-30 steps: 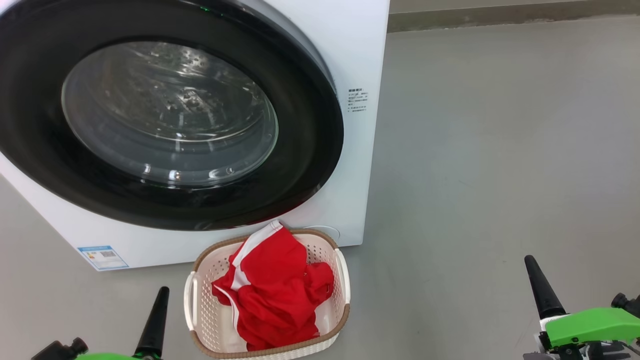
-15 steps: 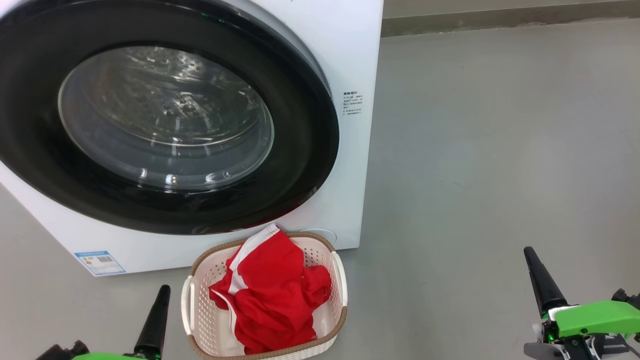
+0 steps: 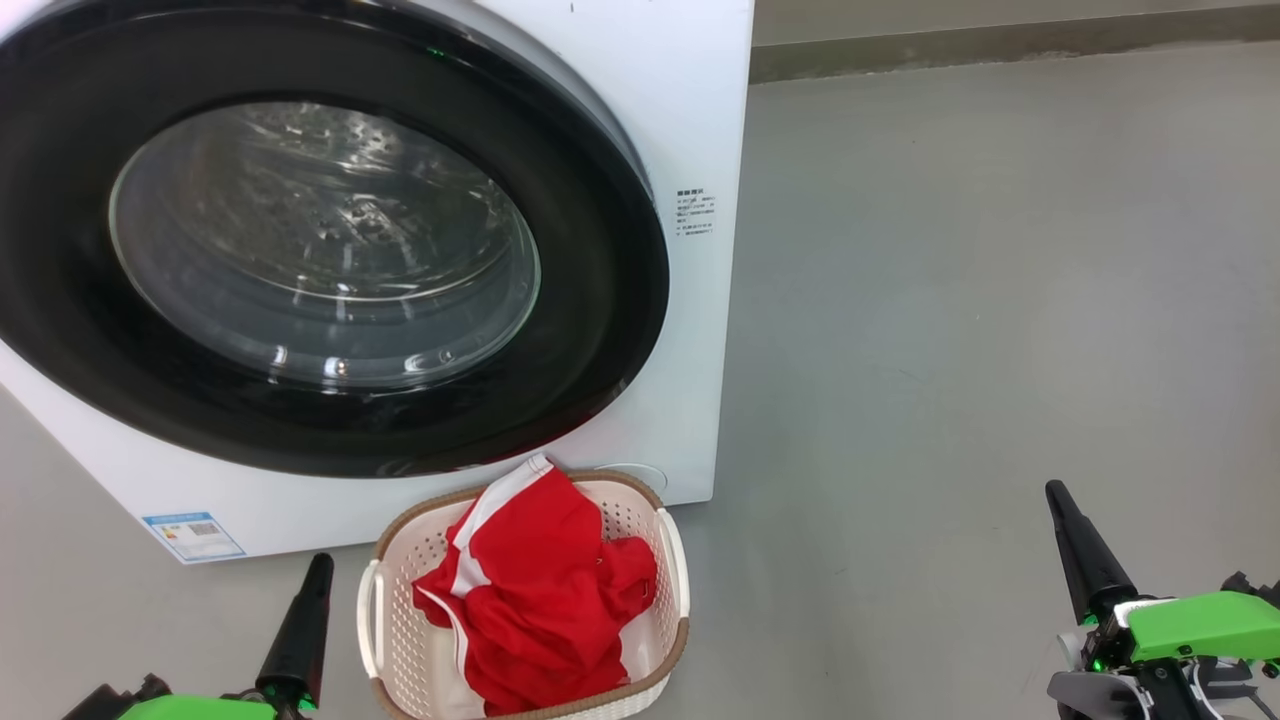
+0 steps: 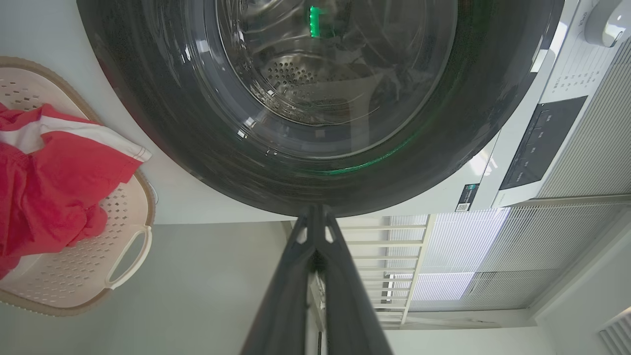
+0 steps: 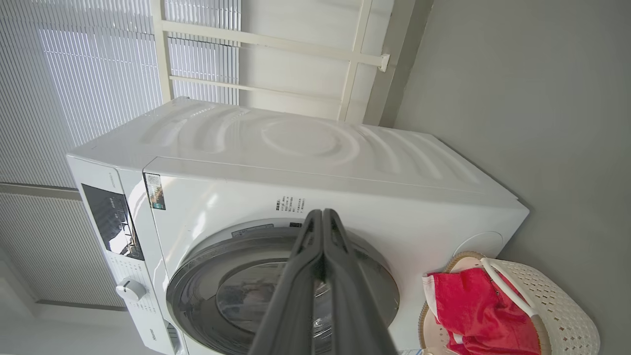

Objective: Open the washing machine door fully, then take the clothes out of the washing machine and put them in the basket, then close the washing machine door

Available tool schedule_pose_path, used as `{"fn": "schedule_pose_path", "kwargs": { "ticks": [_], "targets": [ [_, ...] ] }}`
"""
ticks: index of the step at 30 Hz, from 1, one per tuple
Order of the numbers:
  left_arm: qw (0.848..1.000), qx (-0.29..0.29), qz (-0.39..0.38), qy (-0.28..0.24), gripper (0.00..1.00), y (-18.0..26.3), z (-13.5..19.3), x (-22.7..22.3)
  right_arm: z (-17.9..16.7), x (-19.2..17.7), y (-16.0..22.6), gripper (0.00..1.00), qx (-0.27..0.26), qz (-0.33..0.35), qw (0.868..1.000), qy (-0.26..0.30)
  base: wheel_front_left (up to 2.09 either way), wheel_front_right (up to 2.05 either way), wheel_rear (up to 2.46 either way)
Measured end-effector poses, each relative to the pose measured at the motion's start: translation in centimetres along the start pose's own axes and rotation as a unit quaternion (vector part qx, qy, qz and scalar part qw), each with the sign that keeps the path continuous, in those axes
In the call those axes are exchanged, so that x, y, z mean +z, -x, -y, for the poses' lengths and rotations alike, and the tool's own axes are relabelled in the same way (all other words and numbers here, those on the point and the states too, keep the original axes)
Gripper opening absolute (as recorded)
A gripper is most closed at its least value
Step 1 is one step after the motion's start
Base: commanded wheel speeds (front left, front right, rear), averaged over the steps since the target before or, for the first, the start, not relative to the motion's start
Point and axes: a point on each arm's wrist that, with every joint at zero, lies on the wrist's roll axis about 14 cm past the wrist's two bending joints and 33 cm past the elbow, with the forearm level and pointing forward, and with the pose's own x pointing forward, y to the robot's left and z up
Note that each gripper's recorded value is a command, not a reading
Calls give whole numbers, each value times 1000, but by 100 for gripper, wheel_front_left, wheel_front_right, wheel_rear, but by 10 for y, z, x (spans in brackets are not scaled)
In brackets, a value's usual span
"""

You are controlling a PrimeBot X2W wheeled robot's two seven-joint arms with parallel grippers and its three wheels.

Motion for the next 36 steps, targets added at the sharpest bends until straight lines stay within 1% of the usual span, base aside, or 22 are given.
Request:
{"fn": "schedule_pose_path", "kwargs": {
  "ticks": [5, 36],
  "targets": [
    [1000, -2, -2, 13, 0, 0, 1, -1, -6, 1, -2, 0, 9, 0, 1000, -19, 0, 0, 0],
    [1000, -3, -4, 14, 0, 0, 1, 0, -9, 1, -4, 0, 14, 0, 1000, -20, 0, 0, 0]
  ]
}}
